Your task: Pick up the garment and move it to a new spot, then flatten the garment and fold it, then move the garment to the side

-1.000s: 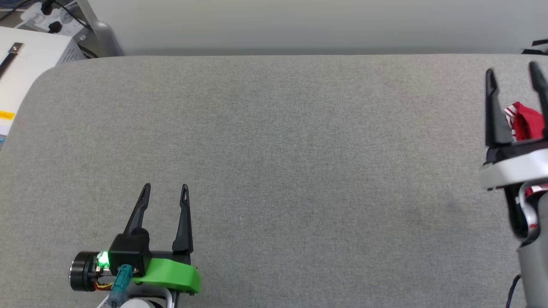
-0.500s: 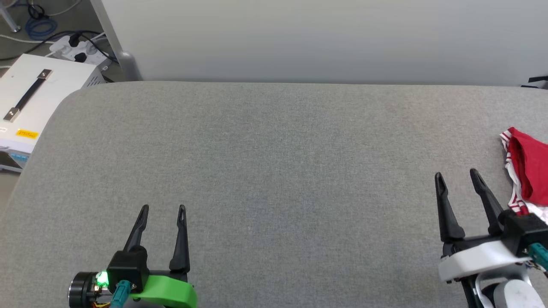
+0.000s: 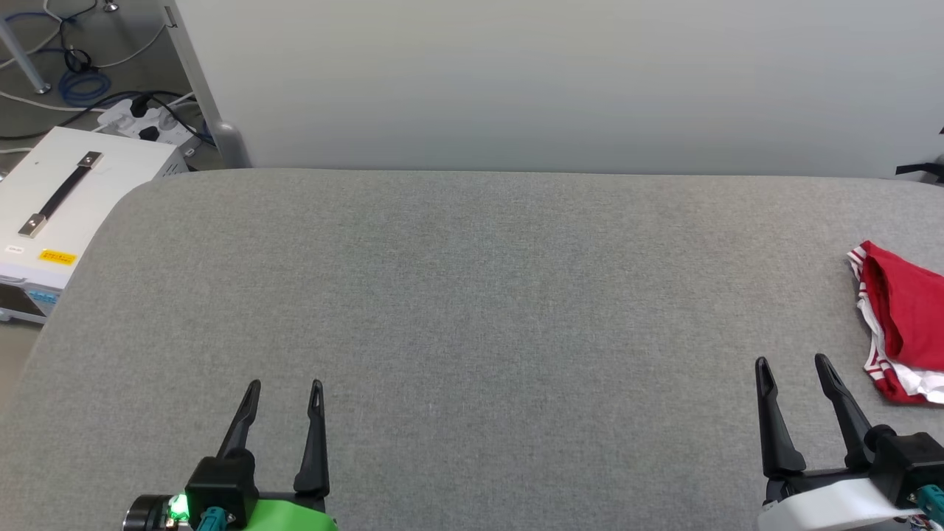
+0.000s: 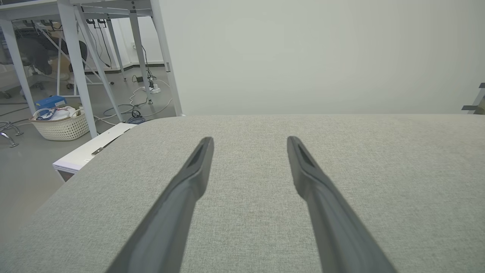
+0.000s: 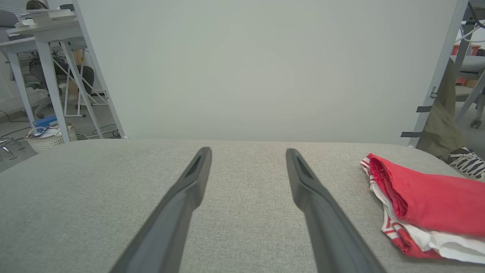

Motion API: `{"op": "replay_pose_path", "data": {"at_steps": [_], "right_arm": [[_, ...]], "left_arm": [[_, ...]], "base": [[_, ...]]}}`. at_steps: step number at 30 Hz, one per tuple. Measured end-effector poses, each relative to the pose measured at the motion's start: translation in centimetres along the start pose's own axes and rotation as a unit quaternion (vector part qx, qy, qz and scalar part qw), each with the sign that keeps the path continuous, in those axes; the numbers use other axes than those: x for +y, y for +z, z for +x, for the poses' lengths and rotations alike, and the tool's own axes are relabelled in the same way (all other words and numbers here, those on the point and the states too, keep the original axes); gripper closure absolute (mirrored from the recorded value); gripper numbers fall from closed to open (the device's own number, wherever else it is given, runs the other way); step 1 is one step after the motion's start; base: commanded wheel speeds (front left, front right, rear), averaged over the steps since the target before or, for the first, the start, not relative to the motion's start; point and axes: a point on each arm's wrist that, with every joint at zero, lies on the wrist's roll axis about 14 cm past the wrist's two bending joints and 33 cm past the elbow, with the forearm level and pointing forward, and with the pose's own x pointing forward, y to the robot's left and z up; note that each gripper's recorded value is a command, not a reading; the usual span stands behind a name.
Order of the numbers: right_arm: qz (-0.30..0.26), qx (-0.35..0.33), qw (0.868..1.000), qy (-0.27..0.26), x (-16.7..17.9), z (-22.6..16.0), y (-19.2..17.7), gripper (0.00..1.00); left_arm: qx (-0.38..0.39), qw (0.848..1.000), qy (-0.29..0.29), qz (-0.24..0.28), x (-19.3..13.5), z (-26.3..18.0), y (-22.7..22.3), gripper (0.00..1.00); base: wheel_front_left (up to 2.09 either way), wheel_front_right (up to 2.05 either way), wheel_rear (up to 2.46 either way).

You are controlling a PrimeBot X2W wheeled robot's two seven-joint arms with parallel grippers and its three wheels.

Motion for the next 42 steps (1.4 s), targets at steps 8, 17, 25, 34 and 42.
{"op": "replay_pose_path", "data": {"at_steps": [8, 17, 25, 34, 42], "right_arm": [[0.003, 0.003, 1.000, -0.001, 0.15, -0.63, -0.14, 0.00], [0.004, 0.006, 1.000, -0.001, 0.20, -0.77, -0.29, 1.00], [0.002, 0.014, 1.000, -0.002, 0.14, -0.80, -0.51, 1.00], [-0.001, 0.023, 1.000, -0.002, 0.11, -0.82, -0.79, 1.00], [-0.004, 0.030, 1.000, -0.002, 0.13, -0.70, -0.93, 1.00]], "left_arm": [[-0.003, 1.000, -0.002, -0.001, -0.06, -0.21, 0.20, 0.00], [0.001, 1.000, -0.004, -0.002, -0.14, -0.39, -0.02, 1.00], [0.007, 1.000, -0.005, -0.002, -0.22, -0.31, -0.20, 1.00], [0.017, 1.000, -0.007, -0.001, -0.32, -0.19, -0.48, 1.00], [0.023, 1.000, -0.008, 0.000, -0.39, -0.04, -0.62, 1.00]], "base": [[0.00, 0.00, 0.00], [0.00, 0.00, 0.00], [0.00, 0.00, 0.00], [0.00, 0.00, 0.00], [0.00, 0.00, 0.00]]}}
